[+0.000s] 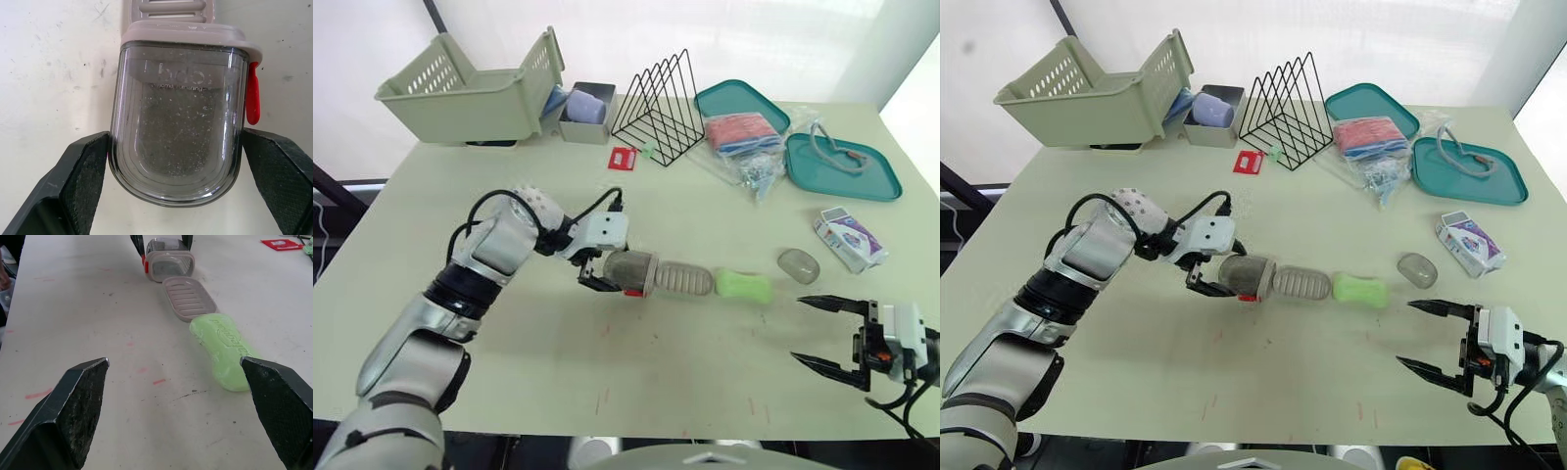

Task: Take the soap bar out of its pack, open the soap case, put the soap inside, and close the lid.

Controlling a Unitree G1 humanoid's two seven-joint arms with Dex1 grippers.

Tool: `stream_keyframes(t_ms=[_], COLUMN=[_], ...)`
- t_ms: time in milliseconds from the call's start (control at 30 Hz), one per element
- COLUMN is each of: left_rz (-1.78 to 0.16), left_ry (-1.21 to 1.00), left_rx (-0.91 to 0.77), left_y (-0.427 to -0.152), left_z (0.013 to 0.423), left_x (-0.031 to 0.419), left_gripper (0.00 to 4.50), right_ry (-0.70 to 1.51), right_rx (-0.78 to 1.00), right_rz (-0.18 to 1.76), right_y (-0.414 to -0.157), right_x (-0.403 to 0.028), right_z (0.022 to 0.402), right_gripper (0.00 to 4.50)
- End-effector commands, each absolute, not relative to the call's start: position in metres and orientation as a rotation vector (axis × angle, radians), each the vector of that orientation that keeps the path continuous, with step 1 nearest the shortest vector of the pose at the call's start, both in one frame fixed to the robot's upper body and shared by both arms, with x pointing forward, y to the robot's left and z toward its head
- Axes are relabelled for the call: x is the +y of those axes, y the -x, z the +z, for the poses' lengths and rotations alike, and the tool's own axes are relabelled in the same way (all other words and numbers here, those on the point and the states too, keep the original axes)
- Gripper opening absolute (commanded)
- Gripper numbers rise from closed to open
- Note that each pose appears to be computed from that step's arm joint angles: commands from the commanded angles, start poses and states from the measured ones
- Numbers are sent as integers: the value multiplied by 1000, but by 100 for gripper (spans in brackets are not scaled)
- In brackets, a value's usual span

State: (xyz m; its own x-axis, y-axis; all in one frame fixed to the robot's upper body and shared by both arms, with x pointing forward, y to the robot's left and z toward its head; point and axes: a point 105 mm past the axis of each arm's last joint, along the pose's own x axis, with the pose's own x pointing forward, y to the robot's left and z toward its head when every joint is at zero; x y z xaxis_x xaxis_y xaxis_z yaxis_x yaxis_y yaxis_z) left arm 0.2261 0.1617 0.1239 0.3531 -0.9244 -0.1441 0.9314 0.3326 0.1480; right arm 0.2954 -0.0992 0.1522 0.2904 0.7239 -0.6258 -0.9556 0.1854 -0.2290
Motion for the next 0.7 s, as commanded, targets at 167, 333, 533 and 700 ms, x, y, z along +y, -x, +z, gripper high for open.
stream_keyframes(t_ms=[167, 333, 533, 700], left_rz=[-1218, -1213, -1215, -1215], left_ry=[-232, -232, -227, -230], left_rx=[15, 11, 4, 0], left_y=[-225, -225, -225, -226], left_z=[127, 126, 125, 126], left_x=[162, 163, 161, 158], left_gripper=[450, 450, 450, 450], right_ry=[621, 624, 613, 609], right_rx=[399, 428, 443, 453], right_rz=[1189, 1193, 1199, 1203], right_y=[-303, -298, -297, -296], right_x=[-60, -56, -53, -53], right_z=[143, 132, 128, 126], right_gripper=[162, 162, 162, 162])
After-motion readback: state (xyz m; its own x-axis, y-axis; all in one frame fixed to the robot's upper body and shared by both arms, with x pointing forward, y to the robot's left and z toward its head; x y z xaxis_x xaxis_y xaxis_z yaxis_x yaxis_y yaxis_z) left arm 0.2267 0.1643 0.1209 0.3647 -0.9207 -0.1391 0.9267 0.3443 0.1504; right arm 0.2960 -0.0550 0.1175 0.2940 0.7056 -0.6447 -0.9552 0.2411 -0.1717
